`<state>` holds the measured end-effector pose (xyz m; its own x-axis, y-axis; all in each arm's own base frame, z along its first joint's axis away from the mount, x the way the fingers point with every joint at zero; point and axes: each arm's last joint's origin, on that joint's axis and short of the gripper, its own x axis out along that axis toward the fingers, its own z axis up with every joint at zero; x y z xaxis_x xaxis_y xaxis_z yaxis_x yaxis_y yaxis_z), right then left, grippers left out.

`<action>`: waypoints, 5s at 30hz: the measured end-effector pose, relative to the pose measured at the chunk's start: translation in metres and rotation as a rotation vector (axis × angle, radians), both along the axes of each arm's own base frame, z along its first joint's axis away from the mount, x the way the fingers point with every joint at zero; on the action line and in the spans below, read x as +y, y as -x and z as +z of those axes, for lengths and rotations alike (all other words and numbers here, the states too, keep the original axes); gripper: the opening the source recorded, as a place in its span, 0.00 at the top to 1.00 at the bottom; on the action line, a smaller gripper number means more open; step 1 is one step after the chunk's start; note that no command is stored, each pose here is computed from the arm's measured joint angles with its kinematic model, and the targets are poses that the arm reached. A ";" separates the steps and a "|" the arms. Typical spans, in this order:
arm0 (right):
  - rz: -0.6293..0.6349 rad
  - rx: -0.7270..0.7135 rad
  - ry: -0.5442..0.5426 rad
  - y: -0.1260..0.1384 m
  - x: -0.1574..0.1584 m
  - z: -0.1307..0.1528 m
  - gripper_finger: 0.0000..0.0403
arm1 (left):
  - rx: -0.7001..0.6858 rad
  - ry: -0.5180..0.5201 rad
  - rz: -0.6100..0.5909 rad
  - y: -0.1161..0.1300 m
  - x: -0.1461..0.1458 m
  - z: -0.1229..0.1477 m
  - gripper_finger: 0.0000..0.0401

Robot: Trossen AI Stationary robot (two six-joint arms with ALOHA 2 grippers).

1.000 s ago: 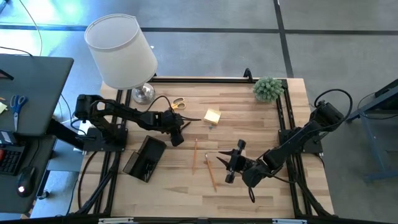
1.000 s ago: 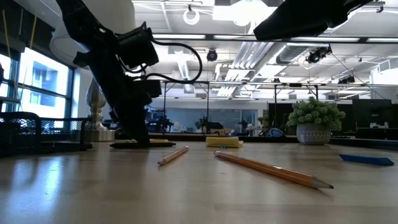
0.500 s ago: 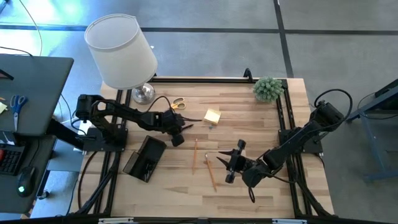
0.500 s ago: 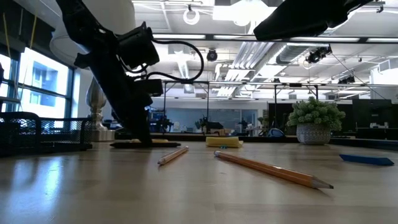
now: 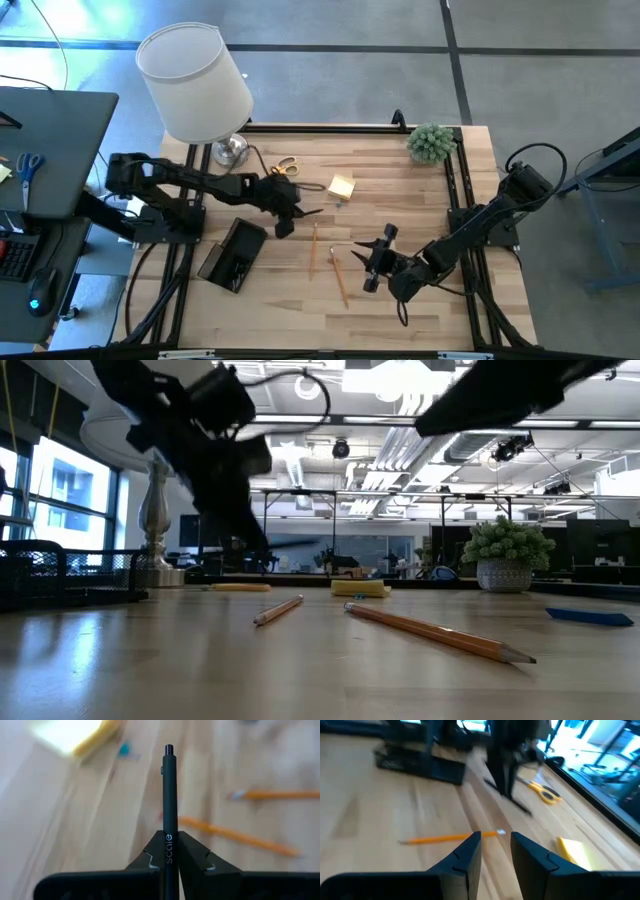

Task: Pick and place office supplies into organizer
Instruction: Put the black pen into the black desk organizer

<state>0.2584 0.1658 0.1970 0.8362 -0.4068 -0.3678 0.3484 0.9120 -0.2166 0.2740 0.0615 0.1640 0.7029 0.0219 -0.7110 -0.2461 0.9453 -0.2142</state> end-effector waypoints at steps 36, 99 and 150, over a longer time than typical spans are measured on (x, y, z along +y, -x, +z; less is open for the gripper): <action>0.367 -0.506 0.181 -0.039 -0.047 0.047 0.61 | -0.569 -0.005 -0.358 -0.007 -0.060 0.082 0.97; 0.474 -0.390 0.002 -0.054 -0.079 0.030 0.97 | -0.447 -0.313 -0.150 0.053 -0.052 0.117 0.44; 0.784 -0.278 -0.120 -0.323 -0.083 0.038 0.96 | -0.619 -0.267 -0.127 0.211 -0.059 0.154 0.76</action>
